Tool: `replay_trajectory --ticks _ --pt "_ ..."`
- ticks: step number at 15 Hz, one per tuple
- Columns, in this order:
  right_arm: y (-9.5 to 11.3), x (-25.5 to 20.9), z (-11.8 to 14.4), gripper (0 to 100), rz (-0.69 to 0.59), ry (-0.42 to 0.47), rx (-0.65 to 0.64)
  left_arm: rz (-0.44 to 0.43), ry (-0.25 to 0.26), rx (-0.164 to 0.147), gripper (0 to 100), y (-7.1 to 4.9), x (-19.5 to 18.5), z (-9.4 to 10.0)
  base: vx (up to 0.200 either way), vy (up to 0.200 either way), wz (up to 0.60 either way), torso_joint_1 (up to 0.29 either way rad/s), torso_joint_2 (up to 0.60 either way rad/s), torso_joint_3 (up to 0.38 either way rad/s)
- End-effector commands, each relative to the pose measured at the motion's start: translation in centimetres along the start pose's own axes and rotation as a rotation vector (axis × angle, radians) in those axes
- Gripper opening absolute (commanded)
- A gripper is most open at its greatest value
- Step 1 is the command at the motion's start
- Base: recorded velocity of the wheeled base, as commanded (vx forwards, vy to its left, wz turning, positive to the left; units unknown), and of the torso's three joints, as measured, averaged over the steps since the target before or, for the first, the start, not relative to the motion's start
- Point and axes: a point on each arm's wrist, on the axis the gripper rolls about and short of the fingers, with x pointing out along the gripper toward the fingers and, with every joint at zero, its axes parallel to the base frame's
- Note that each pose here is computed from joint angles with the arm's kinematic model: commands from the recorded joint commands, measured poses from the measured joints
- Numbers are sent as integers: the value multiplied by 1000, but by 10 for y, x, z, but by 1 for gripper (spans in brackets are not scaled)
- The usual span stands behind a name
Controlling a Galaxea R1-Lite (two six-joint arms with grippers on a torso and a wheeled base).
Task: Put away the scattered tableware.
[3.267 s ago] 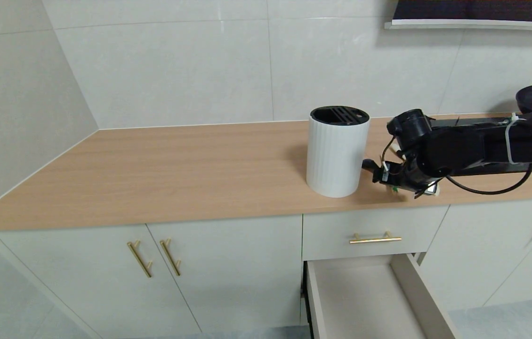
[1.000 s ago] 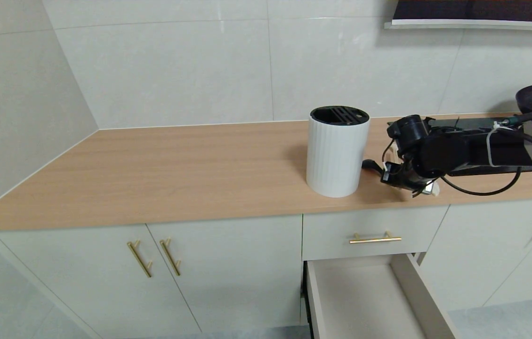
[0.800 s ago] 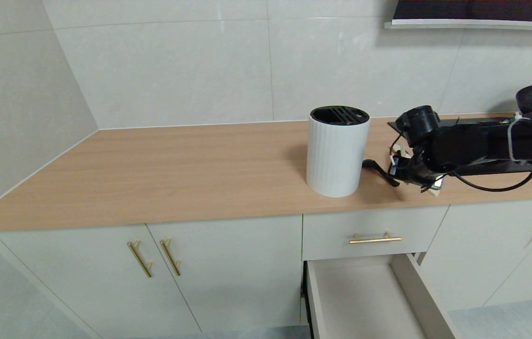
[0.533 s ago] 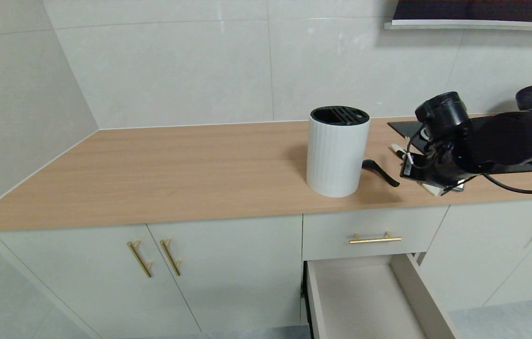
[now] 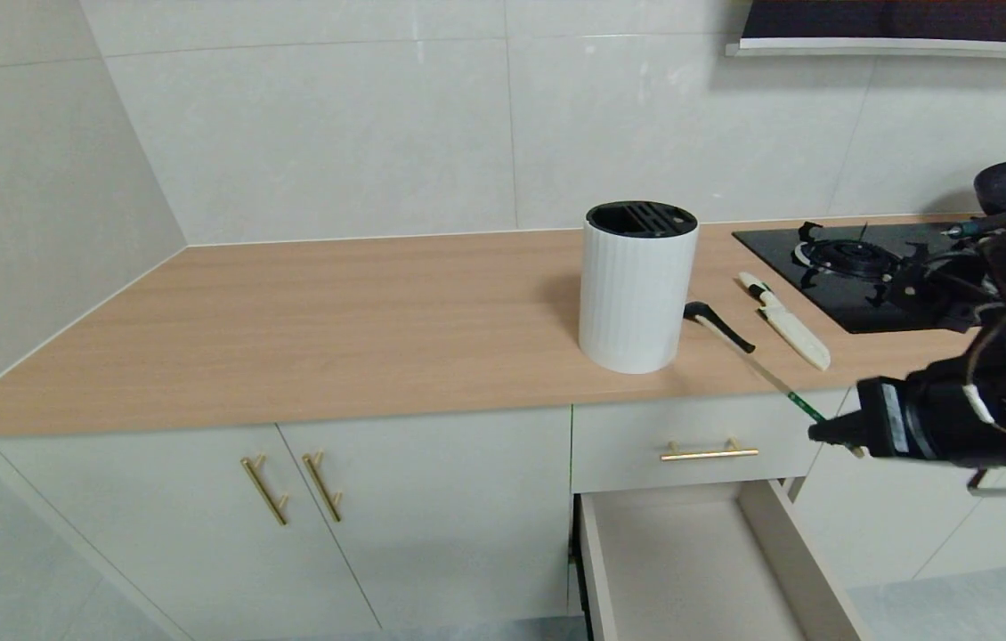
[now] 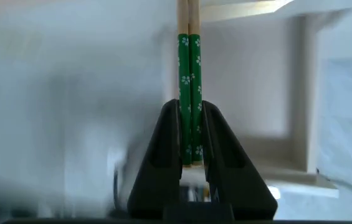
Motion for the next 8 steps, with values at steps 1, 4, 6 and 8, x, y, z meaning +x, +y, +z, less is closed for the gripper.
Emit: replay_trajectory --ticks 1,4,6,8 --pt "-10 -39 -45 0 121 2 -132 1 1 0 100 0 0 0 0 0 0 0 0 0" --pt "-16 -29 -61 0 112 64 -250 1 0 0 100 0 0 0 0 0 0 0 0 0" --pt "-17 -22 -64 0 110 96 -257 1 1 0 100 0 0 0 0 0 0 0 0 0" --pt "-17 -9 -65 0 100 149 -253 1 1 0 100 0 0 0 0 0 0 0 0 0"
